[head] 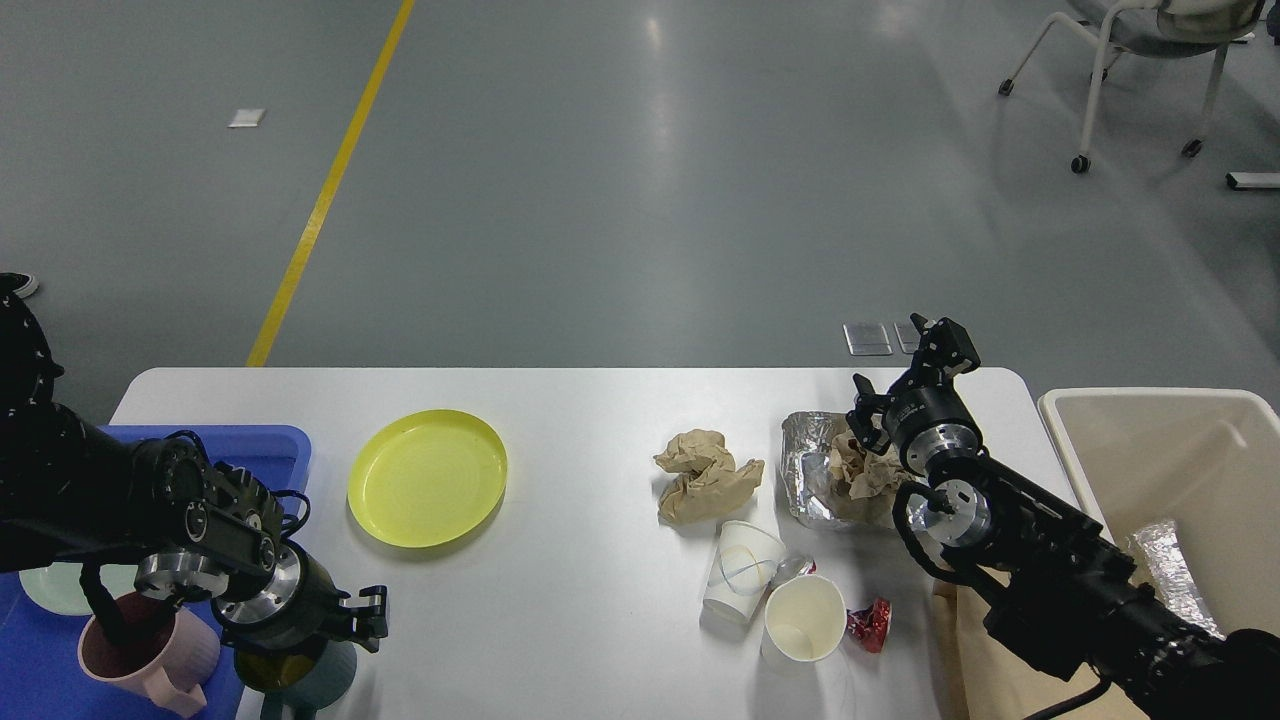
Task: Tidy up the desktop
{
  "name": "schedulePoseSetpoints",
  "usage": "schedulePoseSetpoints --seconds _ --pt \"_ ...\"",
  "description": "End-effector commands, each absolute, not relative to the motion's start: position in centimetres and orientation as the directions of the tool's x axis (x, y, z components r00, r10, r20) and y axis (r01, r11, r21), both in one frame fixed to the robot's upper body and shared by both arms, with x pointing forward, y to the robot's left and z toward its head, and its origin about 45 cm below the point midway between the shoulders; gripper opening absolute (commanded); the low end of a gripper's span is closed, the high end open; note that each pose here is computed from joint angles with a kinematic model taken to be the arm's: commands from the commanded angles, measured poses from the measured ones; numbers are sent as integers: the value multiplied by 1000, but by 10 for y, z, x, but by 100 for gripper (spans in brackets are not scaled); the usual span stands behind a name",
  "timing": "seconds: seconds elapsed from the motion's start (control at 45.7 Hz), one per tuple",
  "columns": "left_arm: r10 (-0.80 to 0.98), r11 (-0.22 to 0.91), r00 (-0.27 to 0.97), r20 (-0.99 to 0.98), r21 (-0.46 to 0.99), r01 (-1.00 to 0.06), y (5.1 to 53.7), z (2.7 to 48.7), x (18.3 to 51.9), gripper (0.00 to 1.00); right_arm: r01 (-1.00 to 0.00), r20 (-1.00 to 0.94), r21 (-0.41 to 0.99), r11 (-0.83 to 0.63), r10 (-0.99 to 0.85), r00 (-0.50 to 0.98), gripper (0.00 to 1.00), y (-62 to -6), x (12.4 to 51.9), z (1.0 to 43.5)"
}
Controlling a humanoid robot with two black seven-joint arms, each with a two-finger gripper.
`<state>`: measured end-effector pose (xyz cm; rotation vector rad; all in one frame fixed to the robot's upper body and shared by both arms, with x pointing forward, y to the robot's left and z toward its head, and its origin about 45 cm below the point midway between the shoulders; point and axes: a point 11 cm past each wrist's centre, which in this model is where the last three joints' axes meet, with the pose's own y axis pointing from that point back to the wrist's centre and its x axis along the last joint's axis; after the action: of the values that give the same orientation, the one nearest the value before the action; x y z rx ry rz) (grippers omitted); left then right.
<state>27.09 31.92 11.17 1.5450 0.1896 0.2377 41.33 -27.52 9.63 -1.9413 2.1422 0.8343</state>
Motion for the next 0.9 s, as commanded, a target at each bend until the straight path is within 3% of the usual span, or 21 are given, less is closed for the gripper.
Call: schedulePoseSetpoints --seconds 0.0,0.153,0.284,0.678,0.875 --pt "270 21 963 23 999 -30 317 111 271 39 -951 -451 309 17 -878 -163 100 -275 413 96" --pt "269 28 963 15 999 -24 314 110 270 29 -951 -450 307 18 -878 -162 100 -275 413 96" --pt "270 30 963 8 999 -16 313 110 269 10 -951 -449 309 16 -879 -161 100 -275 413 96" --pt "279 41 960 -18 999 7 315 116 269 6 -951 -450 307 18 -878 -162 100 -275 413 96" --pt "268 62 959 -88 995 74 317 151 280 4 -952 -449 307 17 -879 -160 100 -275 414 97"
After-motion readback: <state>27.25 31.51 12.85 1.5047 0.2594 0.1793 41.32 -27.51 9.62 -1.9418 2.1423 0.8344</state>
